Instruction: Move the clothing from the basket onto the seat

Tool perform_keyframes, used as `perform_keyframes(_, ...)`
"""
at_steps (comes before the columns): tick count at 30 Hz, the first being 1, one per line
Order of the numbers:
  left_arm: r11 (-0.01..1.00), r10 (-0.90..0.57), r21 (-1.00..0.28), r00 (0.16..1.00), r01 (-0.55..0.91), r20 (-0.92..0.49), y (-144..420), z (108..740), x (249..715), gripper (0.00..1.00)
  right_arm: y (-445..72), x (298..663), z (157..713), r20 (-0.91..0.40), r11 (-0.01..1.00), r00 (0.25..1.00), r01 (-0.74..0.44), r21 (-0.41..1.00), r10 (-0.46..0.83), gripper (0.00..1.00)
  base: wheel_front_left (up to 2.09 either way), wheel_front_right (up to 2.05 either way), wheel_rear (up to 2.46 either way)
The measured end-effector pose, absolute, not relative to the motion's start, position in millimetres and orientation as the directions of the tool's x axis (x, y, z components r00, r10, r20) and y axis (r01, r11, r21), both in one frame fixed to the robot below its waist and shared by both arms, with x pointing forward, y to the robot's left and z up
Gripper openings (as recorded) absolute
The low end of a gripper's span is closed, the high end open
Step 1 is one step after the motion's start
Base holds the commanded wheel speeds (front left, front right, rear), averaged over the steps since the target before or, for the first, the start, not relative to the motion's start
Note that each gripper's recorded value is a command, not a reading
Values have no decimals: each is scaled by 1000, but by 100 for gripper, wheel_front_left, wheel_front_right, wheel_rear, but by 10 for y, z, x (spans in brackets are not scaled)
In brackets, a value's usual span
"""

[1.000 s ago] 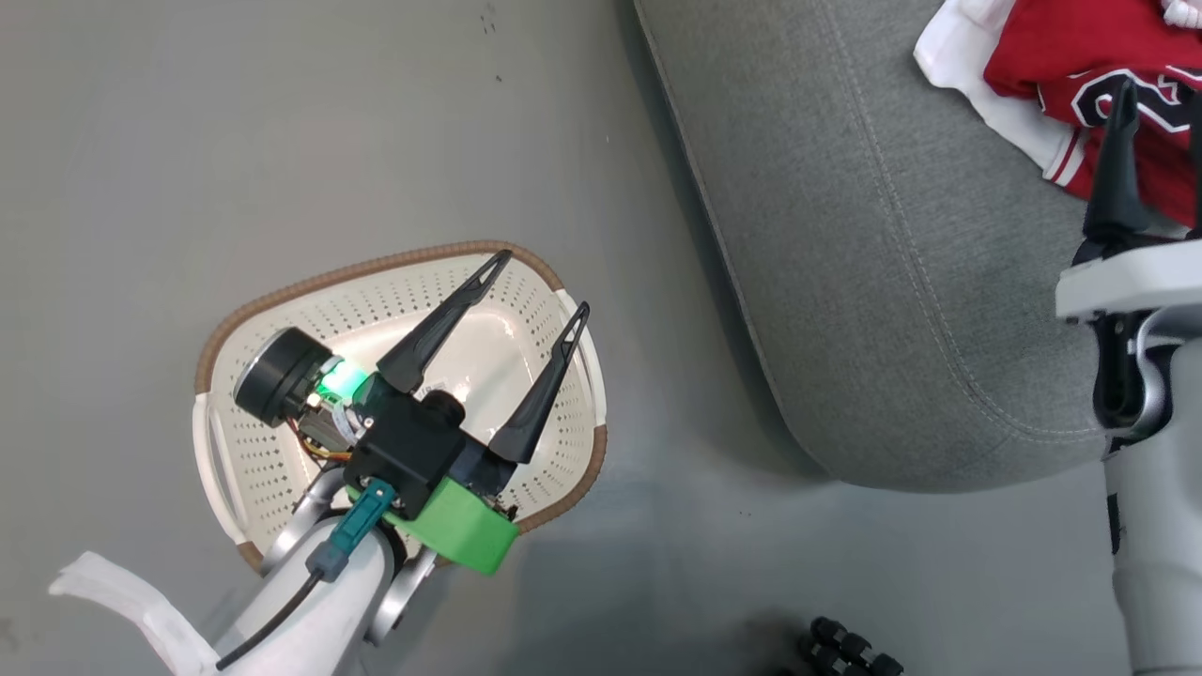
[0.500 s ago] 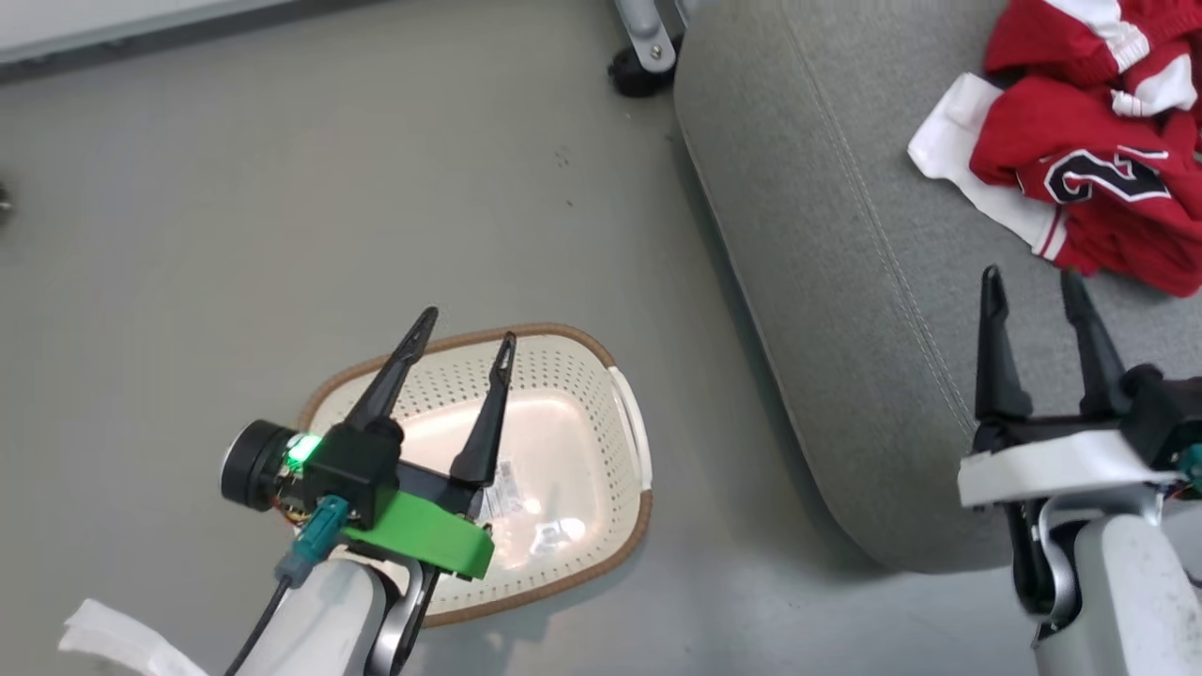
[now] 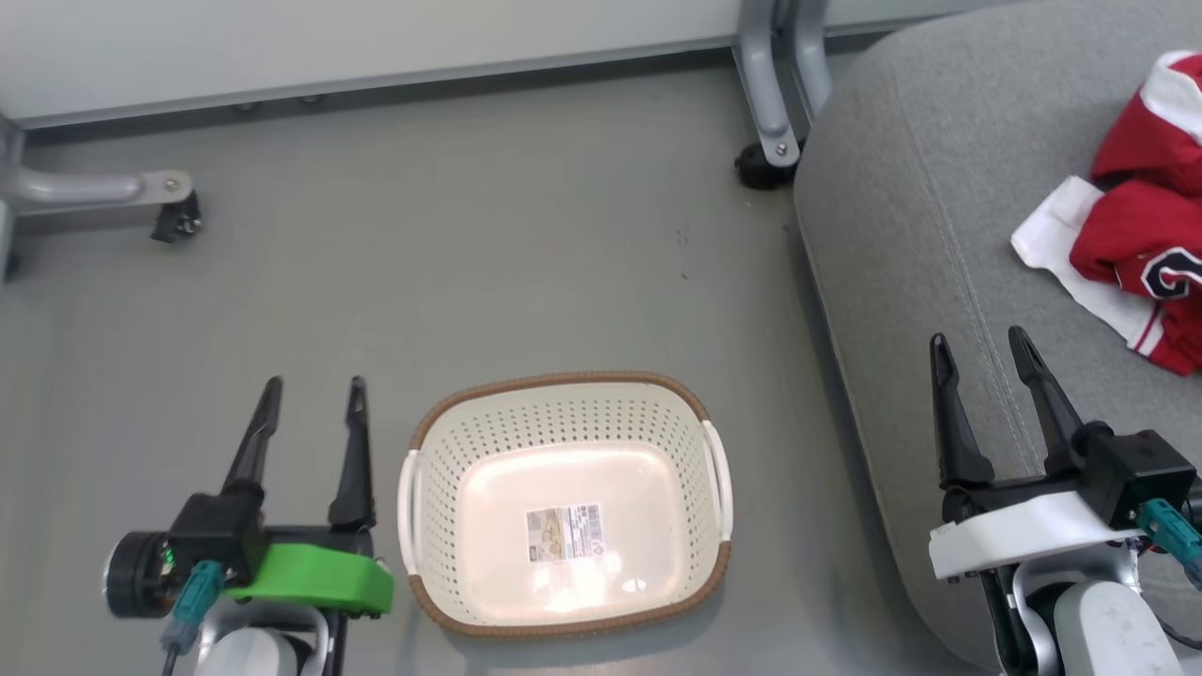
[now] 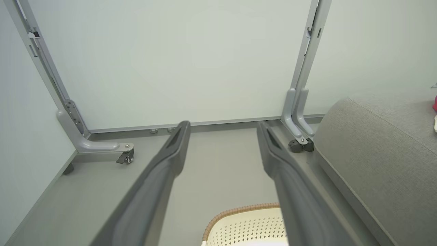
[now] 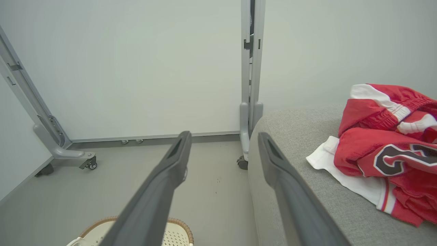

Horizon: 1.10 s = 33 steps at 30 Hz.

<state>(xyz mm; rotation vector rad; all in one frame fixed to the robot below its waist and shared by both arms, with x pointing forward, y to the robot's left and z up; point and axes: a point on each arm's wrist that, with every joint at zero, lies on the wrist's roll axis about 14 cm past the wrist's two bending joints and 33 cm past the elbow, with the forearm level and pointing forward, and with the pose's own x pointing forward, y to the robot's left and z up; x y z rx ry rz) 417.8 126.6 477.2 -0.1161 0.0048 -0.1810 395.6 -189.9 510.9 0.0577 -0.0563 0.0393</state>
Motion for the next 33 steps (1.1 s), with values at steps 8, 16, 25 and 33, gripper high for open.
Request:
perform_keyframes(8,992,-72,-98,997,74,26,1656,4879,3848,100,-1715,3800,5208,61,993,994,-95,64,91,100,0,0,0)
perform_keyframes(16,994,-65,-86,998,67,23,1673,4876,3548,100,-1660,3574,5240,52,991,993,-111,78,107,100,0,0,0)
perform_keyframes(25,994,-67,-85,998,67,3,1722,4807,3418,100,-1641,3404,5242,42,990,993,-116,84,113,100,0,0,0)
perform_keyframes(33,994,-68,-92,998,67,-9,1718,4762,3379,100,-1619,3366,5231,35,989,992,-122,85,120,100,0,0,0)
